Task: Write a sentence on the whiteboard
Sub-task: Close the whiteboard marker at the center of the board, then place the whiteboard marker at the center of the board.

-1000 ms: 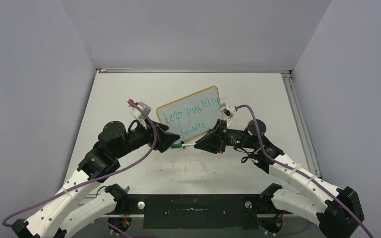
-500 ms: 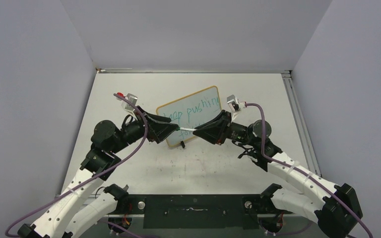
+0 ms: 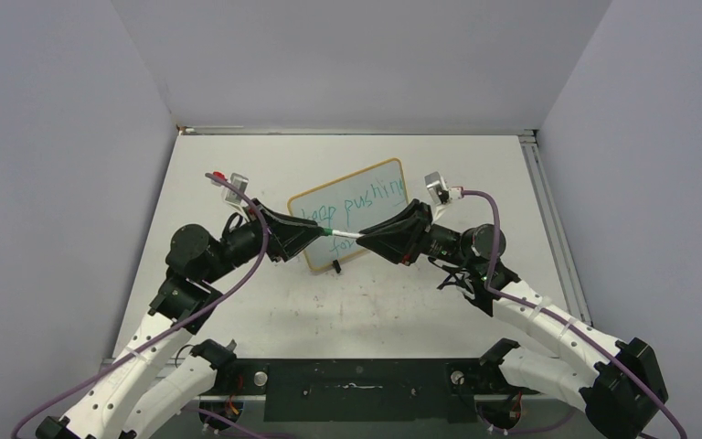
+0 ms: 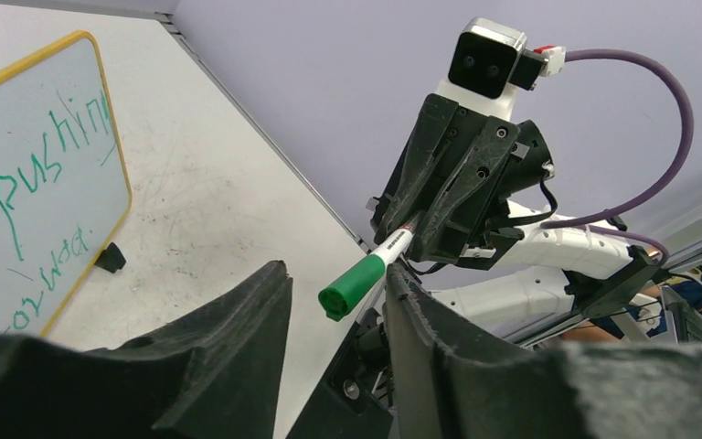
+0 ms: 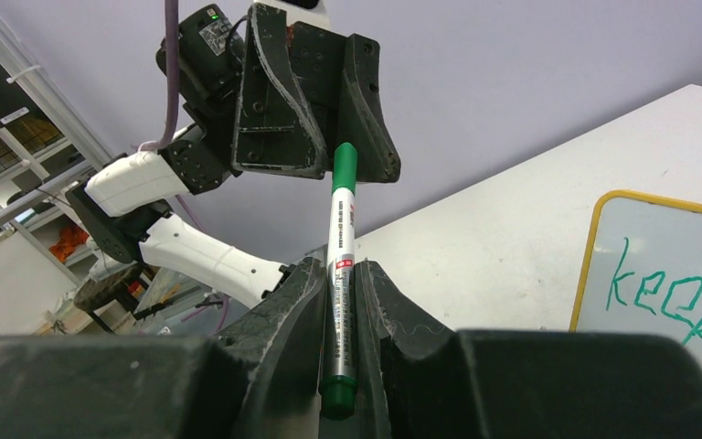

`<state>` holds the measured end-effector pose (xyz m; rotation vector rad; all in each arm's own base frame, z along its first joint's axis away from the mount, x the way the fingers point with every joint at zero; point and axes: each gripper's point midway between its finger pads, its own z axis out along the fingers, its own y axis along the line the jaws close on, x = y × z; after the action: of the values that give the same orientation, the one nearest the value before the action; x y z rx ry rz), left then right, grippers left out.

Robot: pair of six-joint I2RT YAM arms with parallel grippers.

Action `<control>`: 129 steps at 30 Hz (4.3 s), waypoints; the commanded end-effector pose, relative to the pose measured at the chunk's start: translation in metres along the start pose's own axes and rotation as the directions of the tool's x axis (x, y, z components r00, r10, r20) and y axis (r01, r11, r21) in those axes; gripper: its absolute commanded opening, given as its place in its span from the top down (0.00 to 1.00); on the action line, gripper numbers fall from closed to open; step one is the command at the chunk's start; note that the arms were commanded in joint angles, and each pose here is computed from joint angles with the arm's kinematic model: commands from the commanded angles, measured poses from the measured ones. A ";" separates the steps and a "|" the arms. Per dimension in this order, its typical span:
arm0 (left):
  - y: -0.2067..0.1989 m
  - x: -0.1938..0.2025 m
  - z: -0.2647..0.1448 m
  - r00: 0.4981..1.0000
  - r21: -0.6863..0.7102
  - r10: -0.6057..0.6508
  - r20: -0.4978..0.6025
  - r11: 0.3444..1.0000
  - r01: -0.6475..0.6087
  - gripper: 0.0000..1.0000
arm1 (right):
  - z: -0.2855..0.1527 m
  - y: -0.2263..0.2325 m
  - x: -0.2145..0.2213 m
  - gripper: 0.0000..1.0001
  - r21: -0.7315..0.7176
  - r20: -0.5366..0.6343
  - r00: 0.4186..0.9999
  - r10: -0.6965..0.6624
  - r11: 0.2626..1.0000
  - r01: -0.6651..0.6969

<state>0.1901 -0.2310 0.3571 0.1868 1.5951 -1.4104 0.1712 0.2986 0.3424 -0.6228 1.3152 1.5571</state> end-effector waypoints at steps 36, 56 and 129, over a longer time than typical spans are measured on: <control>-0.033 0.005 -0.006 1.000 0.236 0.001 -0.010 0.972 0.002 1.00 | 0.007 0.011 -0.022 0.95 -0.048 0.076 0.997 -0.033 0.998 0.037; -0.025 0.026 -0.007 0.998 0.255 -0.006 -0.067 0.967 0.023 1.00 | 0.014 0.011 -0.015 0.95 -0.075 0.068 0.998 -0.001 0.997 0.006; 0.196 -0.046 -0.104 0.918 -0.809 0.366 -0.153 0.487 -0.329 0.14 | -0.243 -0.186 0.049 0.15 0.995 -0.100 0.994 -0.033 -0.007 0.100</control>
<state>0.2839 -0.0667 0.2261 -0.0642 1.9492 -0.2415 0.2561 0.0876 0.0990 0.2882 2.0969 0.1399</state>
